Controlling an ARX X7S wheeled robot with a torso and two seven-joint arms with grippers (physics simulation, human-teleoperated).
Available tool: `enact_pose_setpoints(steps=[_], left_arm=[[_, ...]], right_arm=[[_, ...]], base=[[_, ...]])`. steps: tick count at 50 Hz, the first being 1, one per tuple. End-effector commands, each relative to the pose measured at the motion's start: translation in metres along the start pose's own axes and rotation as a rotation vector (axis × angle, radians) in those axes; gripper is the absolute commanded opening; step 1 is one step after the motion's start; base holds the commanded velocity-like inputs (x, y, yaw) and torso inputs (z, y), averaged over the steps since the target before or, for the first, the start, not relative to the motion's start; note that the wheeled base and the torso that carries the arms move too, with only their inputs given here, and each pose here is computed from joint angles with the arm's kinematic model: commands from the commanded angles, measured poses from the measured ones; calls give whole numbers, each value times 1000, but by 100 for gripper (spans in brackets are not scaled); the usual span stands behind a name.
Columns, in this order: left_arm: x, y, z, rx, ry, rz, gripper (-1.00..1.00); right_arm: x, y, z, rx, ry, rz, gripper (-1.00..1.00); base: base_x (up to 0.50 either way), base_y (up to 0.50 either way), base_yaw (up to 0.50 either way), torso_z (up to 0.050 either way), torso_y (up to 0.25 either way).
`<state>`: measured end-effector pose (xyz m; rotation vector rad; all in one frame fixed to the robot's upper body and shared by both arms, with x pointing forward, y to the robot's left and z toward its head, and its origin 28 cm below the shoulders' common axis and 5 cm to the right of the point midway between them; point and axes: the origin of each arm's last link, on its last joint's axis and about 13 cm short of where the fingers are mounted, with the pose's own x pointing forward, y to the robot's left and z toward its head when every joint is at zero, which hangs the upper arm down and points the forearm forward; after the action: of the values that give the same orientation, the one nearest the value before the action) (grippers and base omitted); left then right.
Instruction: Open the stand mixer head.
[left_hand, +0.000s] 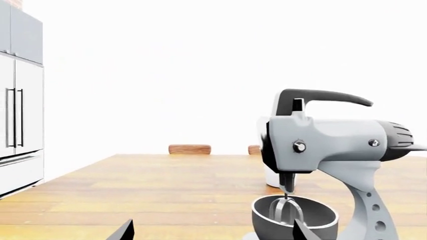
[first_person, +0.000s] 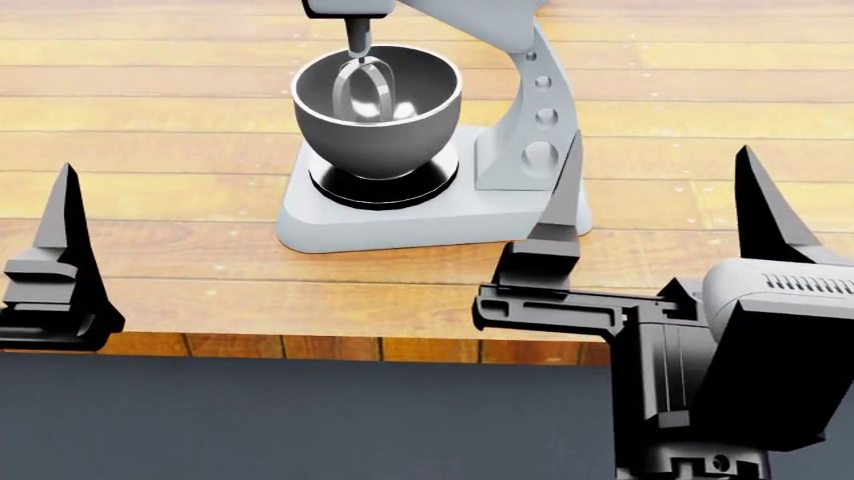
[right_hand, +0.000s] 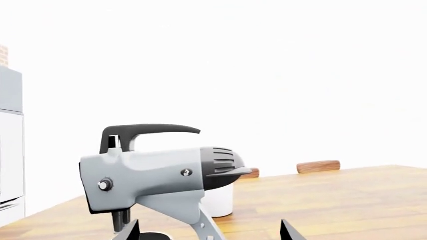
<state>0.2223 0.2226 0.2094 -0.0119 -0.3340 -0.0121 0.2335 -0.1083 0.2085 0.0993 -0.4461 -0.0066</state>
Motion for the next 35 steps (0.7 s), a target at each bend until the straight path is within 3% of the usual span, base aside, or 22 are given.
enact_pose_setpoints(steps=[1, 6, 9, 21, 23, 24, 25, 35], left_arm=[[-1, 0, 0, -3, -2, -2, 100], [-2, 0, 0, -1, -4, -2, 100], [-2, 0, 1, -1, -5, -3, 100], [-2, -1, 1, -4, -9, -10, 100], [-2, -1, 1, -4, -8, -9, 100], [-1, -1, 1, -5, -6, -9, 100], [-1, -1, 1, -5, -6, -9, 100], [-2, -1, 2, -5, -10, -9, 100]], right_arm=[[1, -1, 1, -12, -8, -11, 100], [1, -2, 2, 31, -11, -11, 100], [1, -1, 2, -9, -24, -11, 100], [0, 1, 1, -27, -23, 13, 100], [0, 1, 0, -38, -18, 9, 100], [-1, 0, 3, 8, -48, 5, 100], [0, 0, 2, -20, -25, -2, 100], [1, 0, 0, -13, -19, 2, 100]], base=[[0, 0, 0, 0, 0], [3, 0, 0, 0, 0], [500, 0, 0, 0, 0], [483, 0, 0, 0, 0], [160, 0, 0, 0, 0], [160, 0, 0, 0, 0], [164, 0, 0, 0, 0], [93, 0, 0, 0, 0]])
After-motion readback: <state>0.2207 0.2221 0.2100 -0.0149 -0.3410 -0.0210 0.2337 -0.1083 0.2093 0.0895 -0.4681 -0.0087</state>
